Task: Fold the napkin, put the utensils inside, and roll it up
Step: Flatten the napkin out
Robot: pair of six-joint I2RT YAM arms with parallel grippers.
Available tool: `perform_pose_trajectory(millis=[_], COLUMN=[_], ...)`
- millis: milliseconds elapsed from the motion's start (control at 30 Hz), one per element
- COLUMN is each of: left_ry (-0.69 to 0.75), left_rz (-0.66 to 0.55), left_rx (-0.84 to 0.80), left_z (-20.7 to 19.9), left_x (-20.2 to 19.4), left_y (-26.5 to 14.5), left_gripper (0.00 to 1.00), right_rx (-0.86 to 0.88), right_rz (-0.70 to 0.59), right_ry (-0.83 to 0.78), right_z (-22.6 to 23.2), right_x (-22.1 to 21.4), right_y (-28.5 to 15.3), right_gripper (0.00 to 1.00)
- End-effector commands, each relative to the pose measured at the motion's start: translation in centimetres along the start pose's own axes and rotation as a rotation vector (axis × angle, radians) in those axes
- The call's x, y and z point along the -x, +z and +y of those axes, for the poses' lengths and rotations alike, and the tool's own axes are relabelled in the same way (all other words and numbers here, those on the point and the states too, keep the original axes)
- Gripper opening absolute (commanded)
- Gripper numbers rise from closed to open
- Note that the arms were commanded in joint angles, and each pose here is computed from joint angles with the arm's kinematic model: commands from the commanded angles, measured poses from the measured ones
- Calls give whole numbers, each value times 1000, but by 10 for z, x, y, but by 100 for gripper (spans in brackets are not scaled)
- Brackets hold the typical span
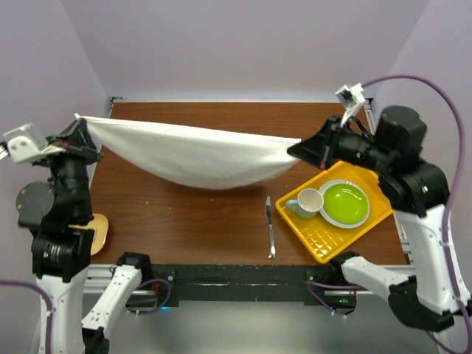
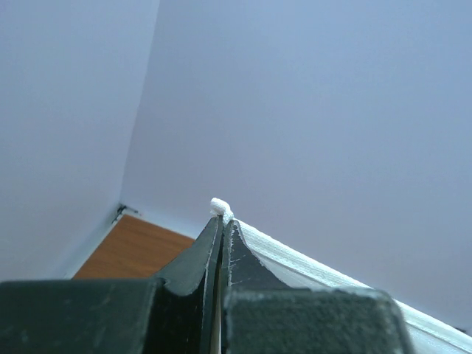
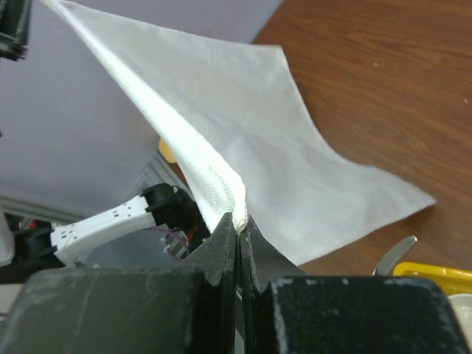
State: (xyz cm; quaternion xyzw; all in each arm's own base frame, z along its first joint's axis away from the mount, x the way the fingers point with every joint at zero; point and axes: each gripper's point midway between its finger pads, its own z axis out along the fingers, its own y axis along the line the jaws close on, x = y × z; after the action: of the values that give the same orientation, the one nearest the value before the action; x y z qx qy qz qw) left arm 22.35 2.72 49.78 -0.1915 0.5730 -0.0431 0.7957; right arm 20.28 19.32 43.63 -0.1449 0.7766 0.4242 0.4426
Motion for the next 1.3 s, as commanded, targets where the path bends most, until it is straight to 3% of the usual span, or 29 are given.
perform_pose_trajectory(millis=[0,167,367,600,667,733,767,833,867,1067,1267], left_ry=[10,22,39,155,219,240,290,341,372,347,268], left_rz=[-132,-110,-20,165,248,277,340,356,398,513,579], left_rx=[89,140,283,391,419,435,447,473,485,414,406], left_z=[20,25,35,45,56,64,72,83,91,109,125], left_x=[37,30,-15,-139,-194,-221,-257,-278,-303,-373,-409], left_y=[-16,-3,45,127,145,160,168,180,187,212,225], left_gripper=[0,0,0,0,0,0,0,0,0,0,0], right_rx=[150,78,-172,-311,-327,-351,-340,-350,-375,-353,-373], right_rz=[-195,-201,-125,51,143,231,254,291,361,440,489], right_ry=[-66,-13,115,255,316,360,350,351,378,435,499], right_z=[53,40,-35,-131,-165,-200,-209,-231,-257,-298,-318], right_x=[28,38,46,27,4,-23,-30,-38,-64,-91,-113], right_y=[-42,-33,29,134,169,201,212,232,250,291,298], right_gripper=[0,0,0,0,0,0,0,0,0,0,0])
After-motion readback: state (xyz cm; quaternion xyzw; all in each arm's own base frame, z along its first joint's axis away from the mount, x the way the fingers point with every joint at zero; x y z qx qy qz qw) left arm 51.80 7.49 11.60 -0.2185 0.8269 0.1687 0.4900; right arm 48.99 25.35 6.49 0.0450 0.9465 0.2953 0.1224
